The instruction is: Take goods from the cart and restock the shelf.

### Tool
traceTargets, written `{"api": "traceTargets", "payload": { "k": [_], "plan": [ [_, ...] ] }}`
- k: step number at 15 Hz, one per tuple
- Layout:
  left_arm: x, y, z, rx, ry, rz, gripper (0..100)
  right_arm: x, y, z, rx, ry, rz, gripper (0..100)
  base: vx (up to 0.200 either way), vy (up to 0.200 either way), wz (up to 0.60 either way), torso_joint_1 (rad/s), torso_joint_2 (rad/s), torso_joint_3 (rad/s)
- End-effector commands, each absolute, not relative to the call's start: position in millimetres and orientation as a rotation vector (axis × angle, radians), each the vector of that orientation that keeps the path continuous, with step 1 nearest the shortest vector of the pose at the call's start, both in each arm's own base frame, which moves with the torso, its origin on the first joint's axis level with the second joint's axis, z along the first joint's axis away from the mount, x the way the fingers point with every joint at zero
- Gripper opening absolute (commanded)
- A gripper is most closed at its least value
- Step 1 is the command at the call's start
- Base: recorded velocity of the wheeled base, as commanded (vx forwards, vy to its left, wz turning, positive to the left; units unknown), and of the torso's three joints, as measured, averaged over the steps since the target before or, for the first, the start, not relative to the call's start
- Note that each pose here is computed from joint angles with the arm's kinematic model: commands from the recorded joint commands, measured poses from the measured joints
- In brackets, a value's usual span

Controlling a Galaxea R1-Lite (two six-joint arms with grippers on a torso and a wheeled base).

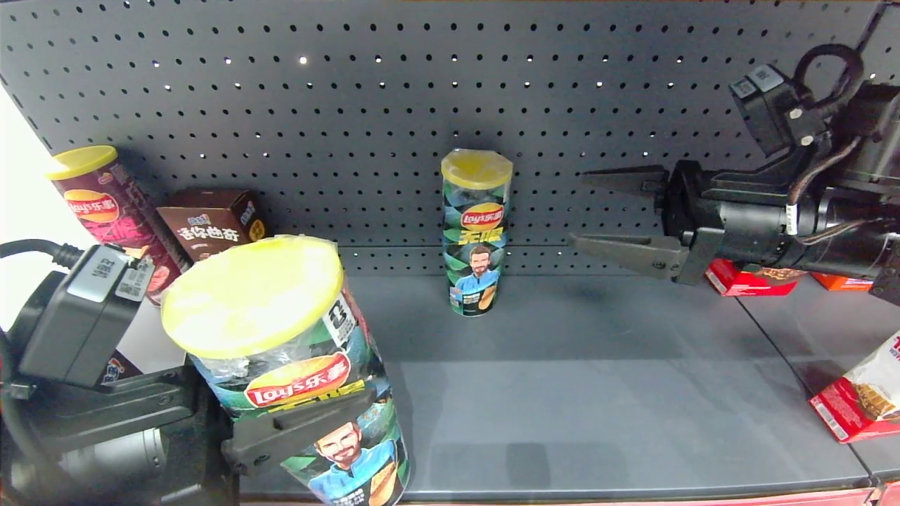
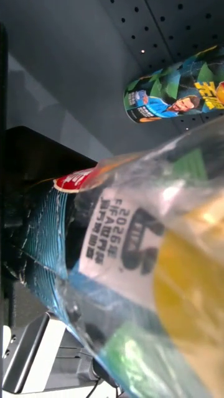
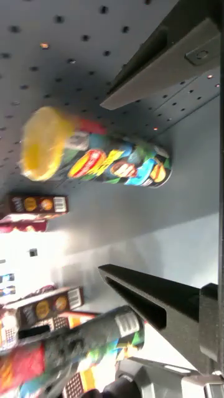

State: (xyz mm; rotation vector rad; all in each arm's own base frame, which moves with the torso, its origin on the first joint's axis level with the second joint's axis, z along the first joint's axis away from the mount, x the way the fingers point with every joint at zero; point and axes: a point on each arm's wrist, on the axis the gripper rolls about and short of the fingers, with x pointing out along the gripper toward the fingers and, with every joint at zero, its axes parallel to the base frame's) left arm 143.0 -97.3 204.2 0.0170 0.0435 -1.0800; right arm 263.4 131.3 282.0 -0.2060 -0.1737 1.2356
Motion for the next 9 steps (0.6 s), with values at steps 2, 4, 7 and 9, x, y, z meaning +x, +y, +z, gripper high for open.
{"api": "traceTargets", "payload": {
  "k": [2,4,7,9],
  "plan": [
    [144,-98,204,0.017,0.046,-1.08,0,275,136,271,-0.2,-0.141,1.239,100,0.0,0.0,0.0,0.0,0.0,0.0],
    [143,-97,205,0.017,0.041,-1.079,0,295,145,262,-0.197,-0.117,1.236,100,0.0,0.0,0.0,0.0,0.0,0.0],
    [147,-93,205,0.018,0.04,-1.05,0,314,153,253,-0.193,-0.1,1.238,100,0.0,0.0,0.0,0.0,0.0,0.0],
    [147,-93,204,0.018,0.042,-1.048,0,329,160,246,-0.19,-0.089,1.241,100,0.0,0.0,0.0,0.0,0.0,0.0]
  ]
}}
